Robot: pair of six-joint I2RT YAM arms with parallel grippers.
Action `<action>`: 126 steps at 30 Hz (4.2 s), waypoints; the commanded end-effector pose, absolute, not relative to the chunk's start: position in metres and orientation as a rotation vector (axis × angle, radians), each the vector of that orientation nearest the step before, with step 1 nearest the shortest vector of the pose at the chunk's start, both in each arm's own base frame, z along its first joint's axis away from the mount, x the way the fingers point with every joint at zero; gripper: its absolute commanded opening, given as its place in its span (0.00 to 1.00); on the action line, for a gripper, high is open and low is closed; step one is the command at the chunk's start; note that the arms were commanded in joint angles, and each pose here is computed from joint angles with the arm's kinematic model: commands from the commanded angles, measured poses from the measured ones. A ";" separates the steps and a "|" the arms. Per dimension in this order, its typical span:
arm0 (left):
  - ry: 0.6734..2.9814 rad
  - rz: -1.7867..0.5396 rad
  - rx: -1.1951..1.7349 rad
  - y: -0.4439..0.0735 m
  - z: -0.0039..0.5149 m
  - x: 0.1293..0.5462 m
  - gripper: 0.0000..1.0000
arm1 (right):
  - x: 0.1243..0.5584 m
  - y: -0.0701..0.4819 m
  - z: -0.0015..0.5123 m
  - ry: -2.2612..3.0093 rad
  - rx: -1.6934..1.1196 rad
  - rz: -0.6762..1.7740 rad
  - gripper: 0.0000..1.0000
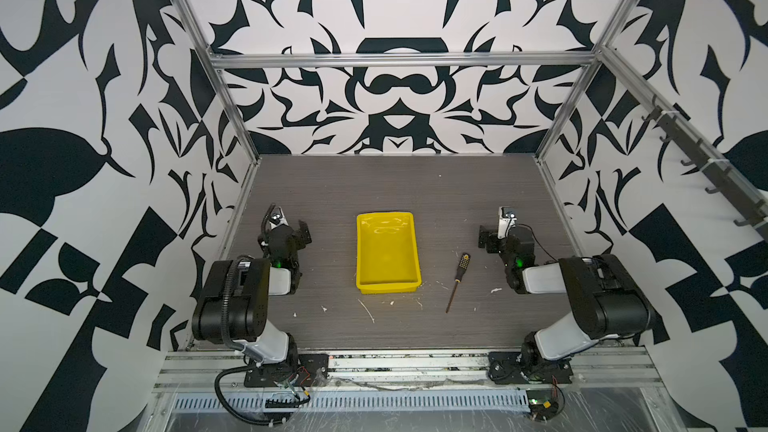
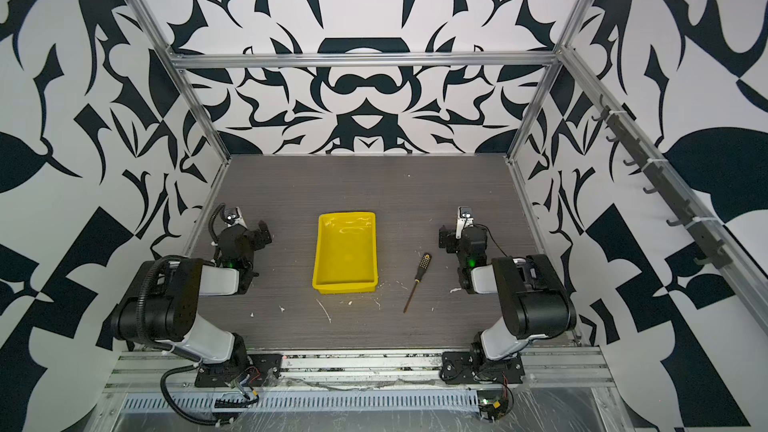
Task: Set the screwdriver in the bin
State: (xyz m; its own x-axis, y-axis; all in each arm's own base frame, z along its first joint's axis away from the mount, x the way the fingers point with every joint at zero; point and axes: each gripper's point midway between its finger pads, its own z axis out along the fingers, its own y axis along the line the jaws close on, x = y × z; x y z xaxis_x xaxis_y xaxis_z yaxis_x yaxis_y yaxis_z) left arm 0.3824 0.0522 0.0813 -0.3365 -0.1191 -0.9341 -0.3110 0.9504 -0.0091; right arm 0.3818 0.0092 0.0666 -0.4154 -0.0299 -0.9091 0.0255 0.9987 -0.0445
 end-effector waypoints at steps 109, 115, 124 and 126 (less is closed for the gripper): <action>2.143 -0.492 -0.924 -0.008 0.088 0.239 0.99 | 0.258 0.127 0.070 2.555 0.650 0.607 0.71; 2.144 -0.493 -0.922 -0.009 0.088 0.240 0.99 | 0.270 0.121 0.060 2.609 0.625 0.459 0.67; 2.128 -0.491 -0.922 -0.007 0.088 0.240 0.99 | 0.281 0.130 0.048 2.674 0.622 0.439 0.52; 2.129 -0.490 -0.923 -0.007 0.088 0.240 0.99 | 0.280 0.129 0.045 2.676 0.625 0.432 0.51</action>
State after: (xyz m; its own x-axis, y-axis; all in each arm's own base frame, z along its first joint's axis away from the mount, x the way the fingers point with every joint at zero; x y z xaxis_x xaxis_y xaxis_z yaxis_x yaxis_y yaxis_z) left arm 0.2358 -0.0084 0.0792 -0.4809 -0.7330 -0.4812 -0.4616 0.6782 -0.5718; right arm 0.2725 0.1280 0.0364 -0.8460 0.4761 -0.2401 0.3767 0.8524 0.3627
